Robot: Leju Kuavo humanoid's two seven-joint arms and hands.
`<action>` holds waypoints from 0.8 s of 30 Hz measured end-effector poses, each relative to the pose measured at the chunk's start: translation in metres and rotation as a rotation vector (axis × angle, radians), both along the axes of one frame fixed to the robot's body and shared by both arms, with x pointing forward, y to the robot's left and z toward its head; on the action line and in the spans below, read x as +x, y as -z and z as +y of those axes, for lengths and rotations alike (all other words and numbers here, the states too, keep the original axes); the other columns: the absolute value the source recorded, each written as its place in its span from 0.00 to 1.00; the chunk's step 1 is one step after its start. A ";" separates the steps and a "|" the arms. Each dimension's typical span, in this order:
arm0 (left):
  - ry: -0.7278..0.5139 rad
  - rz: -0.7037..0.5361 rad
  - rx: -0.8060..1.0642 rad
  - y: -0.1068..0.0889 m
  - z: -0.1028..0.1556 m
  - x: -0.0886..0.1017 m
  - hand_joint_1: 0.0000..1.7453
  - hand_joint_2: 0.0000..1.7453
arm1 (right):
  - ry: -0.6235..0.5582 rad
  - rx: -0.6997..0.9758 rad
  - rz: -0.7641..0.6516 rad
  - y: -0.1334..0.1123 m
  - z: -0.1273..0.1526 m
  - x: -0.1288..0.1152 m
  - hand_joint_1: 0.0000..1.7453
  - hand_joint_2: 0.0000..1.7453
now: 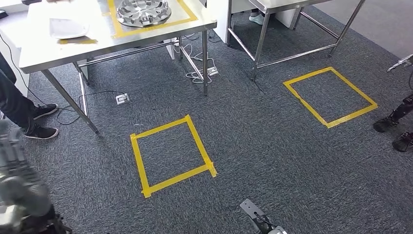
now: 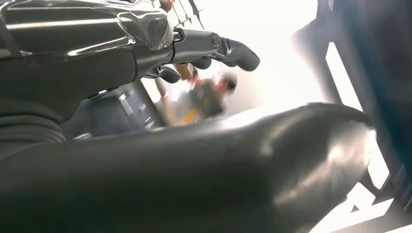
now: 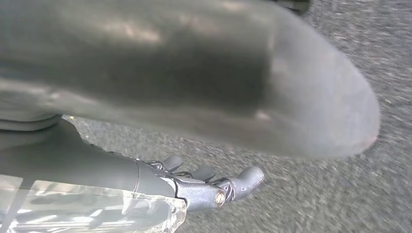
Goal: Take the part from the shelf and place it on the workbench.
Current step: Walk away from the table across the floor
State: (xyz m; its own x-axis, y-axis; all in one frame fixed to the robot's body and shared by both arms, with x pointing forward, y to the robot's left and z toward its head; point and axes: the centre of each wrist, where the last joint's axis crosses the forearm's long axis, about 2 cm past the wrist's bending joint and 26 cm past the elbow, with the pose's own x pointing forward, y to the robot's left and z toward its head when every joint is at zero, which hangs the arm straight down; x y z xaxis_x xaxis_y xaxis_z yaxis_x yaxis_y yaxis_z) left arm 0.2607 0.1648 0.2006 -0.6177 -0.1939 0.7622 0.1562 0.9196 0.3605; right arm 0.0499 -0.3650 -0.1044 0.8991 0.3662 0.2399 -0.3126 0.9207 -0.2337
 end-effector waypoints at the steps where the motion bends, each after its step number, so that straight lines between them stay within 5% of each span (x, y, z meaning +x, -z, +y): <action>1: 0.044 0.040 0.093 0.010 -0.003 -0.005 0.00 0.00 | 0.001 0.006 -0.002 0.000 0.000 0.001 0.00 0.00; 7: 0.214 0.220 0.526 0.060 -0.005 -0.023 0.00 0.00 | 0.006 0.017 -0.020 -0.001 0.003 0.011 0.00 0.00; 13: 0.151 0.683 0.787 0.180 0.037 -0.078 0.00 0.00 | 0.107 0.005 -0.010 0.001 0.004 -0.004 0.00 0.00; 16: 0.112 1.085 0.722 0.245 0.077 -0.130 0.00 0.00 | 0.161 -0.007 0.005 0.003 0.005 -0.017 0.00 0.00; 18: 0.055 1.264 0.674 0.271 0.100 -0.159 0.00 0.00 | 0.182 -0.015 0.006 0.003 0.006 -0.019 0.00 0.00; 24: -0.254 1.622 0.493 0.299 0.139 -0.202 0.00 0.00 | 0.222 -0.036 -0.006 0.004 0.010 -0.019 0.00 0.00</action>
